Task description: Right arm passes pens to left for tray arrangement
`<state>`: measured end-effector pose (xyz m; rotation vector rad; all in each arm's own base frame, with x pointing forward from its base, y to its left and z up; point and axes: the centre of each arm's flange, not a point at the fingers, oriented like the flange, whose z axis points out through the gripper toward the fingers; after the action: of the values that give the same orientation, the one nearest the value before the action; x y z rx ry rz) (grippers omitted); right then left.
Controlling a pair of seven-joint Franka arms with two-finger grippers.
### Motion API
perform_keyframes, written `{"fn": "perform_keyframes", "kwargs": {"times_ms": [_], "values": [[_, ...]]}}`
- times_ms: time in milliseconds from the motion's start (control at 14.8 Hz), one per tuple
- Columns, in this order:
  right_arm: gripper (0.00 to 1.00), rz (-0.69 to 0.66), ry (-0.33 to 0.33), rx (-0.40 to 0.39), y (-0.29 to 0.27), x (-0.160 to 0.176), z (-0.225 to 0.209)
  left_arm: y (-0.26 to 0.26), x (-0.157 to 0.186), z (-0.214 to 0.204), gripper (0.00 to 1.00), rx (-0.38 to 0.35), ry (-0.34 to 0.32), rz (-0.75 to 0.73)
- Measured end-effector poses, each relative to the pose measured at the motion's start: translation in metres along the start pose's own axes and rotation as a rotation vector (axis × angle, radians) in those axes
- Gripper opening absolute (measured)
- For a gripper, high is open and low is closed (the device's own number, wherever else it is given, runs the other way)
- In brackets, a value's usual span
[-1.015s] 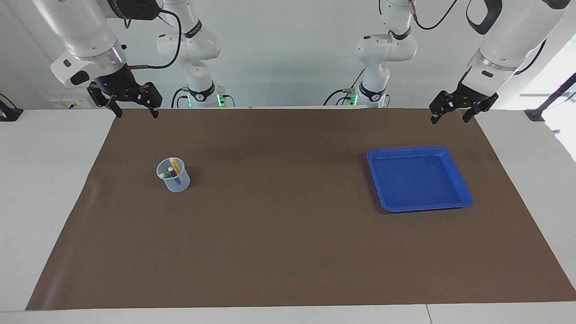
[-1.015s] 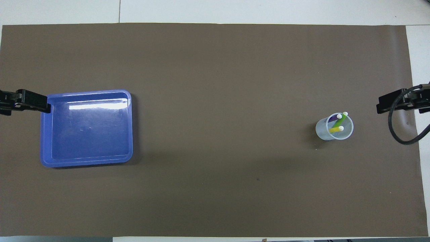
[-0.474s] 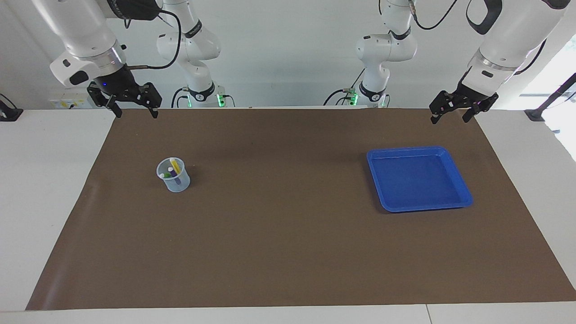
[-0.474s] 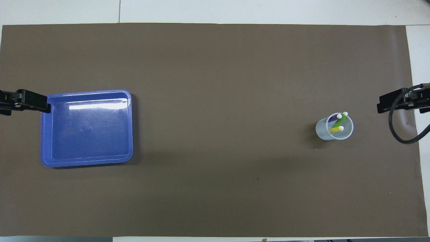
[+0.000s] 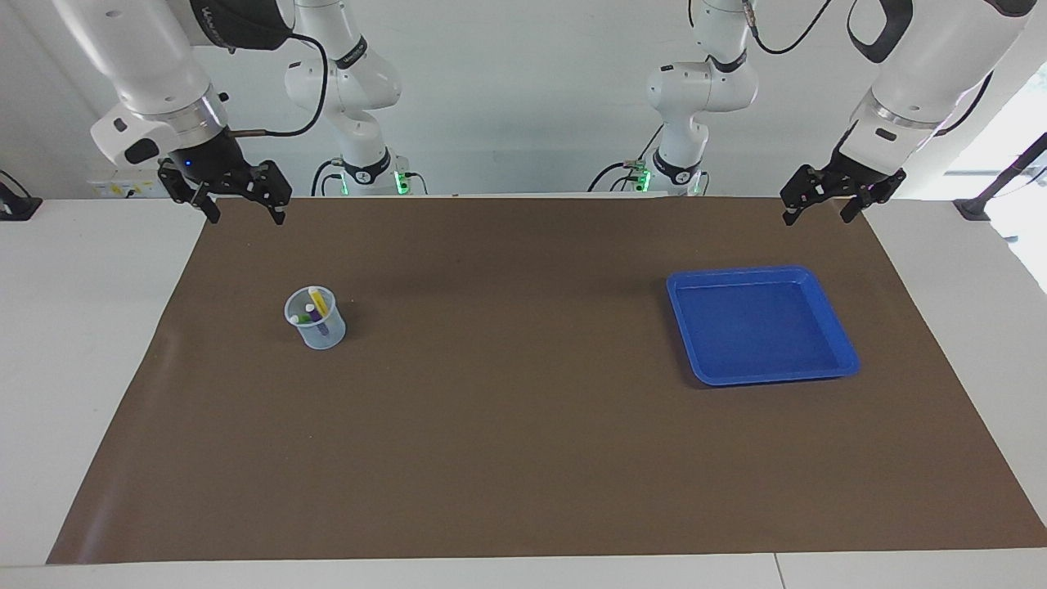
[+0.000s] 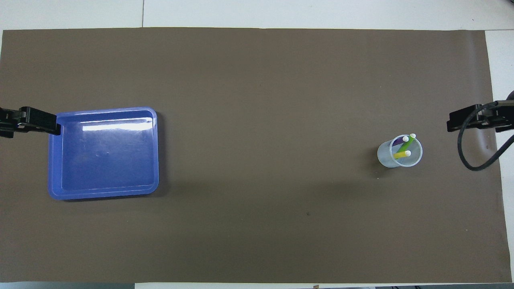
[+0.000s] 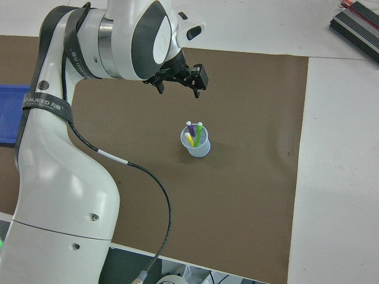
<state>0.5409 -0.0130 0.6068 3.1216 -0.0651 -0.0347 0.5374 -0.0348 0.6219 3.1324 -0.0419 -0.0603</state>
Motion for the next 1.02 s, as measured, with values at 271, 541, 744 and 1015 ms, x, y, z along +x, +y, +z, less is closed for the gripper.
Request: {"fn": "perform_keyframes", "kwargs": {"times_ms": [271,541,744,1015], "values": [[1.0,-0.005,0.031,0.003,-0.002,-0.012,0.046,0.0,0.0,0.0,1.0,0.0,0.0,0.0],[1.0,-0.014,0.036,0.004,-0.006,-0.02,0.096,0.0,0.0,0.0,1.0,0.0,0.0,0.0],[1.0,-0.017,0.035,0.004,-0.008,-0.021,0.127,0.0,0.0,0.0,1.0,0.0,0.0,0.0],[1.0,-0.04,0.035,0.004,-0.009,-0.021,0.165,0.0,0.0,0.0,1.0,0.0,0.0,0.0]]}}
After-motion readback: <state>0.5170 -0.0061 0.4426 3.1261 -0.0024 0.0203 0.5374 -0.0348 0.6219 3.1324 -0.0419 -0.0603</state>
